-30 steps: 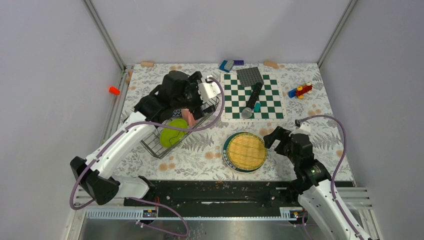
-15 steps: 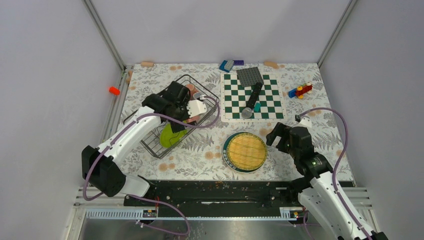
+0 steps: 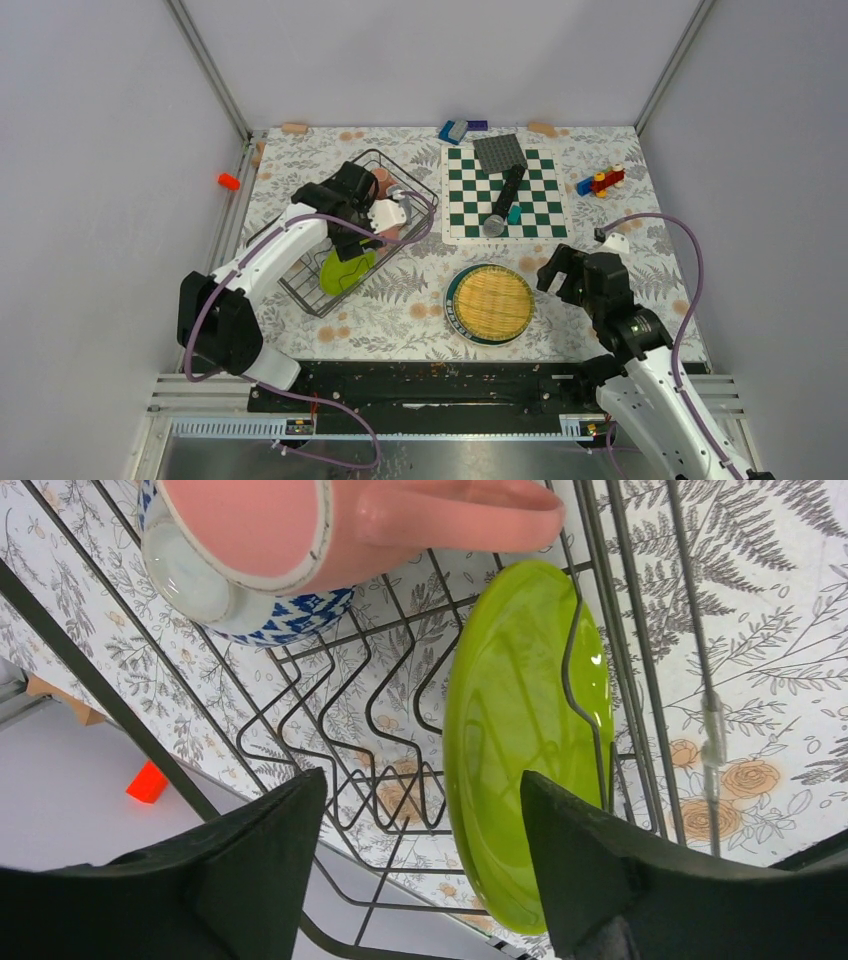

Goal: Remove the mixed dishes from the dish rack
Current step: Pick up the plate from the dish rack.

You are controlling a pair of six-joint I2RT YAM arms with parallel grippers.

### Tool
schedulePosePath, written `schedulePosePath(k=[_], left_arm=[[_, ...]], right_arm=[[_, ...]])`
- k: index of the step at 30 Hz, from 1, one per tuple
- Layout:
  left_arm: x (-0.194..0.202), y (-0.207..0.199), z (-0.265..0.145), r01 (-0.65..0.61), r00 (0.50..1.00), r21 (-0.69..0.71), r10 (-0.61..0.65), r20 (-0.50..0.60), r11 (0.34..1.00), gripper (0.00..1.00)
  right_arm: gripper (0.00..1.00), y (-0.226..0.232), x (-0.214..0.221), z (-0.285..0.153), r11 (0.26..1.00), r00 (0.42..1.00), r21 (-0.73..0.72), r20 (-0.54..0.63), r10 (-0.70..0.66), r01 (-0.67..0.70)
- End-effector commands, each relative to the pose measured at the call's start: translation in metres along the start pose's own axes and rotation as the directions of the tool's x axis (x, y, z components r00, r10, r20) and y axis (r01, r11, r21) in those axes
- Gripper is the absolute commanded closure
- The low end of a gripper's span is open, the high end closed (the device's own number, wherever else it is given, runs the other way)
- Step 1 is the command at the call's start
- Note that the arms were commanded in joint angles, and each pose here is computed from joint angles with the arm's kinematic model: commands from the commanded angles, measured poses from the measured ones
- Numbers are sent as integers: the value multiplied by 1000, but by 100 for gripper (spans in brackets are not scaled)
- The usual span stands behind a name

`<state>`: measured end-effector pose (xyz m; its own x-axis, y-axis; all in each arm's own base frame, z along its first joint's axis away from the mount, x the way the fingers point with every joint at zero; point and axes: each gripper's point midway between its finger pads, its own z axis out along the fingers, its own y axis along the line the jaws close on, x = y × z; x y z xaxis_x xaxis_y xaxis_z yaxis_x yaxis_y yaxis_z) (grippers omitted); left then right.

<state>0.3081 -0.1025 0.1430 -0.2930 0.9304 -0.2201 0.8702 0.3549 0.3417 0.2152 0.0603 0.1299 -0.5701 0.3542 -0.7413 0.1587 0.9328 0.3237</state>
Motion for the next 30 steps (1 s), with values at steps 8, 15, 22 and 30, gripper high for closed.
schedulePosePath(k=[8, 15, 22, 30], left_arm=[[7, 0, 12, -11, 1000, -9, 11, -10, 1000, 52], [11, -10, 14, -31, 999, 19, 31, -7, 999, 65], [8, -19, 10, -56, 998, 27, 56, 4, 998, 74], [6, -23, 2, -83, 997, 8, 83, 6, 996, 83]], right_arm=[[0, -6, -22, -16, 999, 997, 40, 72, -21, 18], [0, -7, -21, -15, 999, 997, 46, 68, -22, 18], [0, -5, -26, -17, 999, 996, 41, 80, -30, 27], [0, -5, -26, -21, 1000, 995, 25, 97, -21, 19]])
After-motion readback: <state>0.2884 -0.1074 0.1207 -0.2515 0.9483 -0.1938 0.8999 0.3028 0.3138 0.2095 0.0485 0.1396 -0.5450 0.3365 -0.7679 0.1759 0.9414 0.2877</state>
